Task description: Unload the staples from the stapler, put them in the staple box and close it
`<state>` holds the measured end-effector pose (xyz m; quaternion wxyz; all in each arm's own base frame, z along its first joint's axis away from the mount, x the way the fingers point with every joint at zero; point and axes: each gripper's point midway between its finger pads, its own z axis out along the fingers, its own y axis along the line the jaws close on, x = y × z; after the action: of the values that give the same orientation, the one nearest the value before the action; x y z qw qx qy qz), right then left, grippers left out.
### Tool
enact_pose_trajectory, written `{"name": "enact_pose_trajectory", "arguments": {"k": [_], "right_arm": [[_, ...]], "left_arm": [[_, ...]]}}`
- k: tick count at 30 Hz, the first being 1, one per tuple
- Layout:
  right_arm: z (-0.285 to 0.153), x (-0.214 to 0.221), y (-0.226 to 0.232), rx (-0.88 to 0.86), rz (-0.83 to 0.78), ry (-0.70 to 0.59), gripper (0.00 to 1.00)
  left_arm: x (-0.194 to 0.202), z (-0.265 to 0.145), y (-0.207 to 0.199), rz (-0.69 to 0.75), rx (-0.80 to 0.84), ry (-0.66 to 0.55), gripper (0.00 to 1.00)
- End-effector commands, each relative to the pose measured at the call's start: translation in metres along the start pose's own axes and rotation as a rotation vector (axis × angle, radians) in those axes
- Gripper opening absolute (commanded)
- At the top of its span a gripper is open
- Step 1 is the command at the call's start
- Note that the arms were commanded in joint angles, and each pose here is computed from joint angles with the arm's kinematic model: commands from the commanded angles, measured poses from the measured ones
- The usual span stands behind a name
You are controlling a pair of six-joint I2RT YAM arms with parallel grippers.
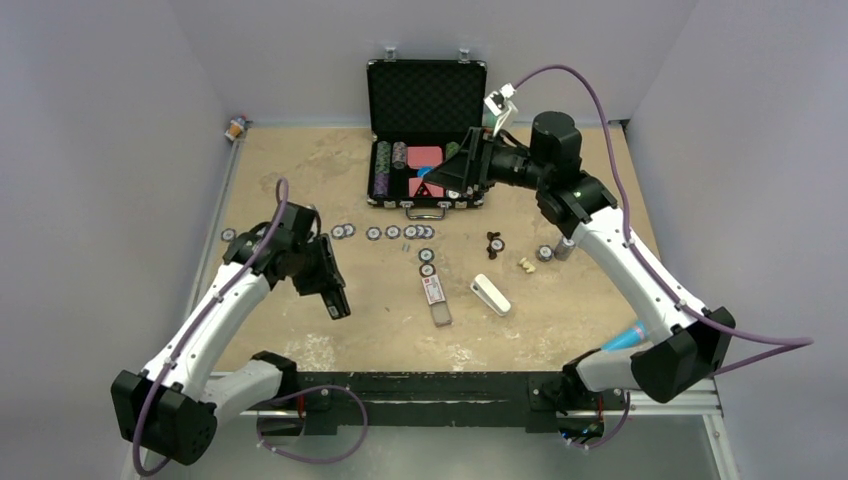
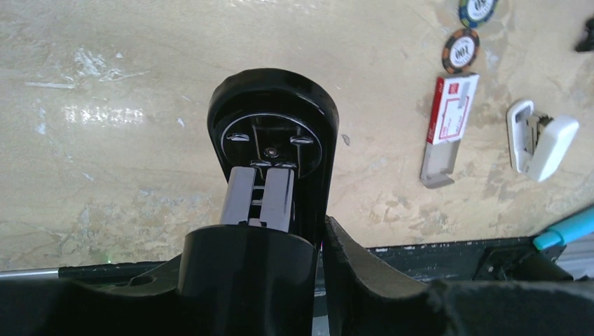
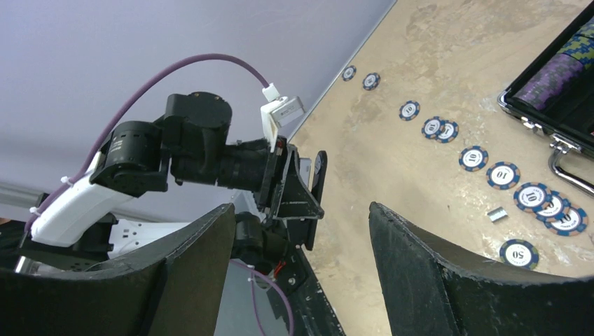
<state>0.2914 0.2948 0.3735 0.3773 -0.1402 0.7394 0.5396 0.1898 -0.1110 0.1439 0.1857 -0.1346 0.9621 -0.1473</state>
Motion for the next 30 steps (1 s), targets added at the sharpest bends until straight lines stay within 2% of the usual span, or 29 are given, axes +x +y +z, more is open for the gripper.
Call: {"name": "enact_pose_trajectory", "arguments": {"k": [1, 7, 16, 20, 25, 30], "right_arm": [[-0.009, -0.007, -0.001, 0.032, -0.049, -0.033, 0.74], [-0.012, -0.011, -0.003, 0.060, -0.051, -0.049, 0.73], [-0.024, -0.019, -0.009, 0.121, -0.053, -0.090, 0.73], [-0.025, -0.019, -0.014, 0.132, -0.045, -0.088, 0.73], [-0.027, -0.021, -0.019, 0.146, -0.042, -0.093, 0.73], [-0.029, -0.022, -0.024, 0.159, -0.040, -0.094, 0.73]], "left_arm": [[-0.022, 0.014, 0.000, -0.062, 0.020, -0.044, 0.00], [-0.032, 0.038, 0.021, -0.186, -0.027, 0.002, 0.00], [-0.073, 0.062, 0.050, -0.392, -0.014, -0.001, 0.00], [-0.086, 0.071, 0.070, -0.476, -0.096, 0.018, 0.00], [-0.103, 0.072, 0.094, -0.530, -0.226, 0.033, 0.00], [-0.114, 0.082, 0.104, -0.567, -0.224, 0.071, 0.00]]}}
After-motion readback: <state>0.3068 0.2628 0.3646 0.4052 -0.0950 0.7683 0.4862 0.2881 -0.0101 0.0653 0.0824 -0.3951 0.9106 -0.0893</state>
